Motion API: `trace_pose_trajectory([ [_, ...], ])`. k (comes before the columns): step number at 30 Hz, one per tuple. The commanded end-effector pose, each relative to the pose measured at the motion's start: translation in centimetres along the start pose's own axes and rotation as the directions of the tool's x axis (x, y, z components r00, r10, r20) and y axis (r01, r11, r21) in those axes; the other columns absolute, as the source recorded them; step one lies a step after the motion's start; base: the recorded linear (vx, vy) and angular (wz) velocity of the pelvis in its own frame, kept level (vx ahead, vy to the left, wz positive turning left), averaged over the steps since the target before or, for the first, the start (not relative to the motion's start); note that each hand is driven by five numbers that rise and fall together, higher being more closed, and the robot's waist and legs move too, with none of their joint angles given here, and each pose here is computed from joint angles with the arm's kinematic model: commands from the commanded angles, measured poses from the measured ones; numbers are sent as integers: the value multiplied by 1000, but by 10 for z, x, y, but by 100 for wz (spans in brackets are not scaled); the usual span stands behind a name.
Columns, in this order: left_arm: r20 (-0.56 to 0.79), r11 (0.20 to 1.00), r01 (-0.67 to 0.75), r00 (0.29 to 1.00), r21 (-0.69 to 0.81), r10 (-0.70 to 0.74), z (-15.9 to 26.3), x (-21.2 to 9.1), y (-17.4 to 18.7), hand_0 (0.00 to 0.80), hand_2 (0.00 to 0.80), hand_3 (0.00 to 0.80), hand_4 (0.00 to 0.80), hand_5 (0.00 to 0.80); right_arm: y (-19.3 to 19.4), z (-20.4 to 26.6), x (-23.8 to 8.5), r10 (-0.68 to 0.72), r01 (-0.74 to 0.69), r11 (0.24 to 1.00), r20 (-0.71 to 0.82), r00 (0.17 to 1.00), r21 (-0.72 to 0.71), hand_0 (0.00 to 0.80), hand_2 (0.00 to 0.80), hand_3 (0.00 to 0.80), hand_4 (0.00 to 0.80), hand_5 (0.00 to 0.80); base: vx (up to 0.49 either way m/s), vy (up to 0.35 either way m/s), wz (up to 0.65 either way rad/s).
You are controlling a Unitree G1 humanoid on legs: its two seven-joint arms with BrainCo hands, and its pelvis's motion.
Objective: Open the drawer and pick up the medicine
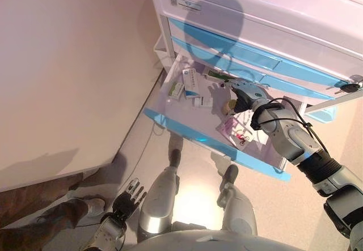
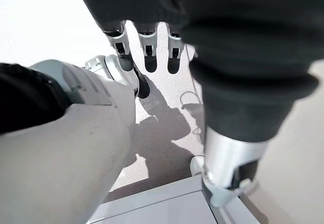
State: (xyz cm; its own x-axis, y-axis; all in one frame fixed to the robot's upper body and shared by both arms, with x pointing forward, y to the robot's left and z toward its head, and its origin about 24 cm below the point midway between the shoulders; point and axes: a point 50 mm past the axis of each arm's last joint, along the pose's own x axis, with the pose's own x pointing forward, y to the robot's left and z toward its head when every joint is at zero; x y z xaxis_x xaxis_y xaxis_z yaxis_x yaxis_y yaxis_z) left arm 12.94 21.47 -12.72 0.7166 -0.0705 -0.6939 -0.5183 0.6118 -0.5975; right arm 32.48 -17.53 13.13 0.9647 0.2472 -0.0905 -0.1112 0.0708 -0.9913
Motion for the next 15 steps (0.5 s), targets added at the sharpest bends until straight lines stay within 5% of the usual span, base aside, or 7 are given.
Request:
trace_pose_trajectory([
  [1, -3, 997, -73, 997, -2, 73, -1, -16, 24, 0, 0, 0, 0, 0, -13, 3, -8, -51, 52, 998, 41, 998, -24, 0, 0, 0, 0, 0, -11, -15, -3],
  [15, 7, 997, -73, 997, -11, 73, 0, -16, 24, 0, 0, 0, 0, 0, -3, -2, -15, -32, 33, 999, 37, 999, -17, 0, 0, 0, 0, 0, -5, -3, -2],
])
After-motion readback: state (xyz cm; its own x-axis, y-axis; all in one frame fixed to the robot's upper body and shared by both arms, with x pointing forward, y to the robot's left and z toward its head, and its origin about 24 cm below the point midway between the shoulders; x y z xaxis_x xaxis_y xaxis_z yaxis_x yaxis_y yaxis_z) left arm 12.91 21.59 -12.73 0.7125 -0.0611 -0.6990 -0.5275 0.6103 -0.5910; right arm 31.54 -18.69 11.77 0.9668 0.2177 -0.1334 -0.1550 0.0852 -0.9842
